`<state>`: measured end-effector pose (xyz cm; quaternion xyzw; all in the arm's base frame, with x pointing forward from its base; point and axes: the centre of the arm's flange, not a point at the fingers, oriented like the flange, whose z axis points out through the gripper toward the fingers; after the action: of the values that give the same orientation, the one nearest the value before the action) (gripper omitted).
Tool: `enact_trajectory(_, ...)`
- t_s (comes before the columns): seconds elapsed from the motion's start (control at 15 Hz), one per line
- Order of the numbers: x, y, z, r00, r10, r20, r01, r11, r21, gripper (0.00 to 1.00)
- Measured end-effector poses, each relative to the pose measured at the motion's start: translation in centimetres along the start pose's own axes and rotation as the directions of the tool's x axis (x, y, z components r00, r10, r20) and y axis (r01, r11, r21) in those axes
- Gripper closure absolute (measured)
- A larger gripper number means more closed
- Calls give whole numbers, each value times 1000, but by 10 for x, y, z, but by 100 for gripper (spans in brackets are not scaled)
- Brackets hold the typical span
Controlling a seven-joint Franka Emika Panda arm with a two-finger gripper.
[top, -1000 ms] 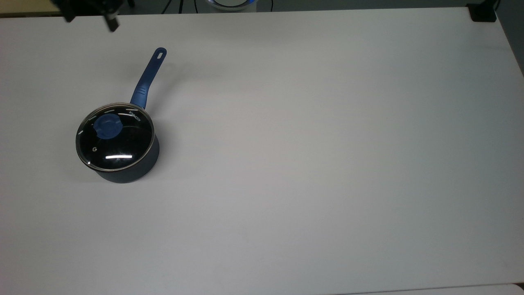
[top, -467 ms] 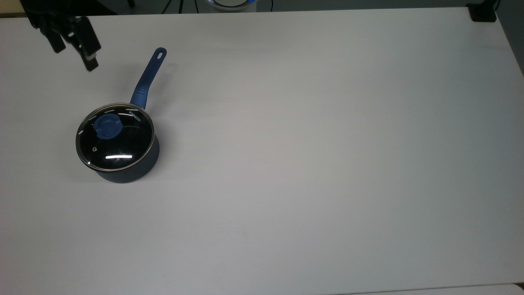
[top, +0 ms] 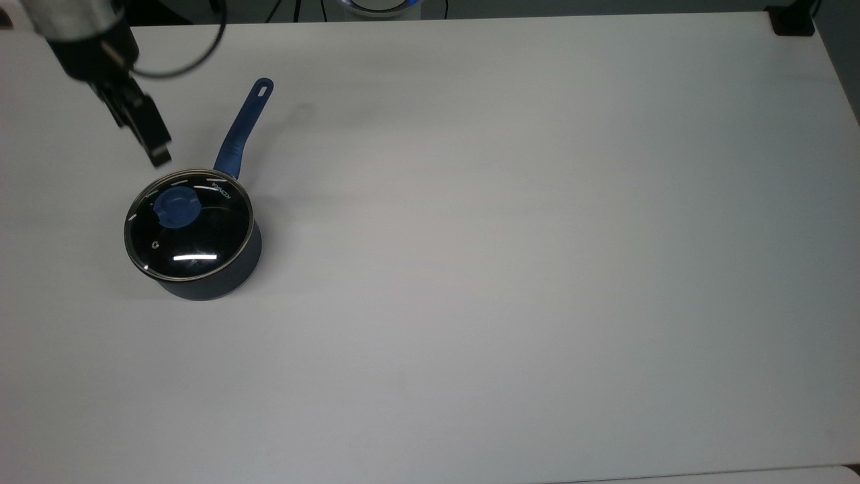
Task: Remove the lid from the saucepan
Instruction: 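Move the open gripper down over the blue lid knob, then close the gripper on the blue knob of the glass lid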
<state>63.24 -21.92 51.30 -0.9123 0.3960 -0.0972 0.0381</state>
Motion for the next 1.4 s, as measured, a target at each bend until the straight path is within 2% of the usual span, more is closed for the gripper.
enact_trajectory(0.2,5,-15,44,999,25,-23,-25,1000,-1,6)
enact_trajectory(0.33,0,-25,56,1000,18,-12,-18,1000,-7,6)
enact_trajectory(0.6,-7,-37,67,1000,25,2,-25,1000,-13,6)
enact_trajectory(1.4,-8,-36,82,999,26,18,-26,999,-27,11)
